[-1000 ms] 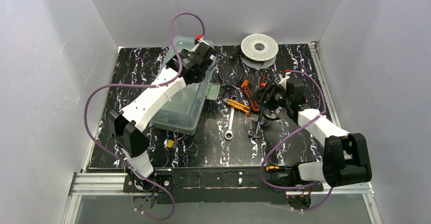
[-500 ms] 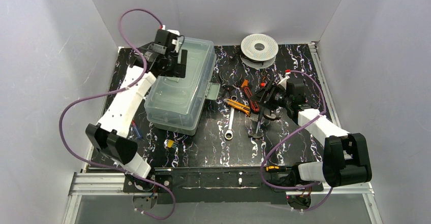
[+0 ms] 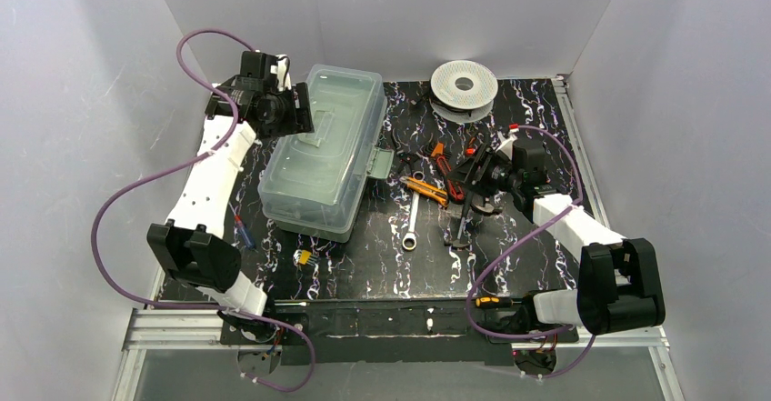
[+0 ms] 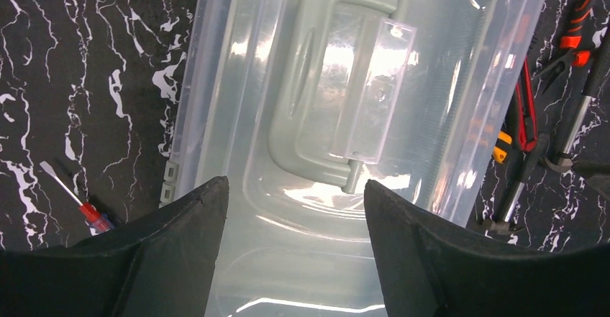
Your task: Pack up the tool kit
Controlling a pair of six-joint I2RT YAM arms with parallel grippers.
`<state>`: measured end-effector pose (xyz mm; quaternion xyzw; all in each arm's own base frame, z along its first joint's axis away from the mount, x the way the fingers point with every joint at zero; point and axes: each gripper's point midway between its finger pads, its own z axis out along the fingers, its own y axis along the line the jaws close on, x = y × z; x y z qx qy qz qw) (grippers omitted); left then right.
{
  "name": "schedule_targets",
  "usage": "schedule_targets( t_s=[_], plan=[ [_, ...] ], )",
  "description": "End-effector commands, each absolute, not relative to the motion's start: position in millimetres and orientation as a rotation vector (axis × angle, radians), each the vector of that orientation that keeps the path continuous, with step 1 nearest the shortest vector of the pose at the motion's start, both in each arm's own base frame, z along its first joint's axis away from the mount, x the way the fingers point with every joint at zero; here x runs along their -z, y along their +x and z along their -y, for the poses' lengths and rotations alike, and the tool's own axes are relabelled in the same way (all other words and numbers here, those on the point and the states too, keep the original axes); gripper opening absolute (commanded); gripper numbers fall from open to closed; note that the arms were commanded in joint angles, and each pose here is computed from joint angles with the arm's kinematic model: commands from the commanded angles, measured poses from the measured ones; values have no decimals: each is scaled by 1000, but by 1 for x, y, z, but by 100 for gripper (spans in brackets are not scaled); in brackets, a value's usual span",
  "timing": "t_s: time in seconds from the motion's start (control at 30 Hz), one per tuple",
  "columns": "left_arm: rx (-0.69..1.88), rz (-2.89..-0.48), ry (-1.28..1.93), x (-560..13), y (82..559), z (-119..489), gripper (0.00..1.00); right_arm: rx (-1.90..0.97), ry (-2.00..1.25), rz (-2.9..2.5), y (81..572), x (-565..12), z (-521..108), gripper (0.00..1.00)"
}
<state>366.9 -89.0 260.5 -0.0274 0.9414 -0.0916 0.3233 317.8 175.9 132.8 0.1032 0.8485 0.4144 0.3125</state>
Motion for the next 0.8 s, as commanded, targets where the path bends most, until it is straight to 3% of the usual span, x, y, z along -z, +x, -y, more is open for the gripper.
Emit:
schedule_targets(
  t_s=[0.0,0.23,0.5,0.77],
  plan=[
    [270,-2453,-40,-270,371,94,68,-1146,179,-2147,330,-173,-186,63],
    [349,-2413,-90,-279,374,83,86,-1210,45,-2138,322,-209,-232,71],
    [497,-2405,-195,-263,373,70,87,-1184,-73,-2157,319,-245,-285,71],
    [865,-2395,-304,-232,371,76,98,-1301,-79,-2249,323,-244,-328,72]
  ],
)
